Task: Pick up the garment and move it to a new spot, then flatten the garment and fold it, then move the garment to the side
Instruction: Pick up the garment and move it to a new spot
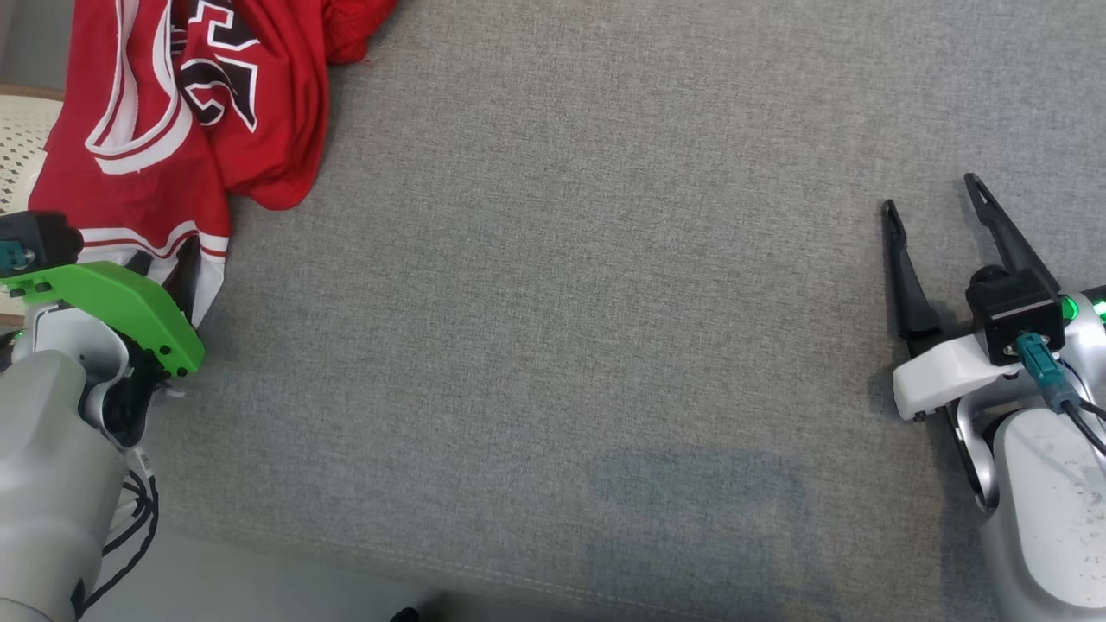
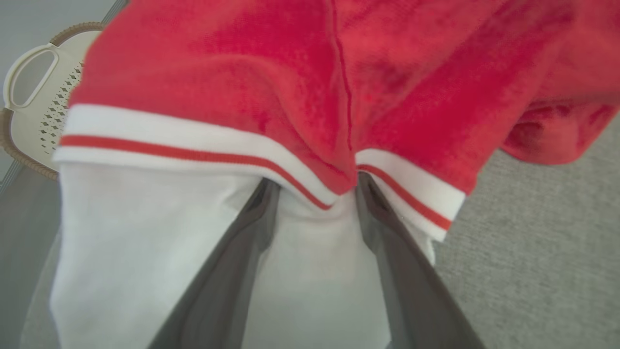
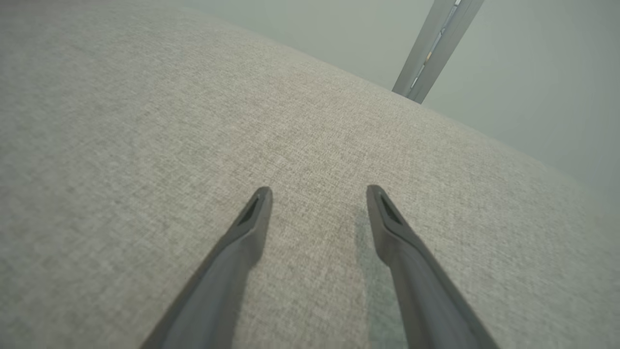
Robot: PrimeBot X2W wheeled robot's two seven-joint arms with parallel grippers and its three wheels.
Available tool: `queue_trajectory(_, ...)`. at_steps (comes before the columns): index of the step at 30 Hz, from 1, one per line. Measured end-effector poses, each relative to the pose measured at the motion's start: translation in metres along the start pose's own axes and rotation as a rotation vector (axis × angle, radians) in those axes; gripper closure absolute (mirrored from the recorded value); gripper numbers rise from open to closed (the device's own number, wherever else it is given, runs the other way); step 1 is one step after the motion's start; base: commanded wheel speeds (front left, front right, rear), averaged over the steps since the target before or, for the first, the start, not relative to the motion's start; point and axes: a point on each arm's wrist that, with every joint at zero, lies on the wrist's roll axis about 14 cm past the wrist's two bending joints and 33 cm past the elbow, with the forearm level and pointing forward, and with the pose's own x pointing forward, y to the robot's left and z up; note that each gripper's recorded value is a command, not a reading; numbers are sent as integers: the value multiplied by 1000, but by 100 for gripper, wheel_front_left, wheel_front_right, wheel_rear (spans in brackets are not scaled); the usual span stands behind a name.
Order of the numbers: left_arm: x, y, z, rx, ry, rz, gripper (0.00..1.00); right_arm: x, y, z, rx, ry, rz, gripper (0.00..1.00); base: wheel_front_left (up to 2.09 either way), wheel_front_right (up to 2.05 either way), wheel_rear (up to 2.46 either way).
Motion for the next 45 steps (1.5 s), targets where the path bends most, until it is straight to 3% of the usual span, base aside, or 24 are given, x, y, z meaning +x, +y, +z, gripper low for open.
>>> queue_trajectory(5,-5,-8,2,-11,-1,-23,100,-5,8,3,29,-2,6,0,0,0,0)
queue_trajectory(10,-26,-4,28,-4,-98,-48,100,-10,22,15,73,-32,23,0,0,0,0)
queue_trajectory(14,-60,16,87,53,-226,-51,100,-16,31,29,106,-66,26,0,0,0,0)
queue_trajectory(21,-141,-20,206,156,-437,-223,100,-31,23,47,162,-101,-24,0,0,0,0)
queue_trajectory(25,-180,-92,246,242,-503,-389,100,-42,6,56,227,-132,-76,0,0,0,0)
queue_trajectory(30,-217,-191,253,331,-491,-623,100,-65,-26,61,278,-160,-172,0,0,0,0)
queue_trajectory(36,-234,-294,215,396,-338,-882,100,-99,-67,59,326,-182,-305,0,0,0,0)
queue_trajectory(38,-236,-310,207,400,-305,-928,100,-106,-74,58,334,-183,-330,0,0,0,0)
queue_trajectory(42,-249,-369,161,445,-142,-1111,100,-140,-104,47,357,-174,-446,0,0,0,0)
queue_trajectory(43,-260,-394,136,468,-50,-1206,100,-160,-115,38,367,-158,-501,0,0,0,0)
queue_trajectory(45,-271,-413,113,518,19,-1280,100,-181,-124,28,377,-136,-559,0,0,0,0)
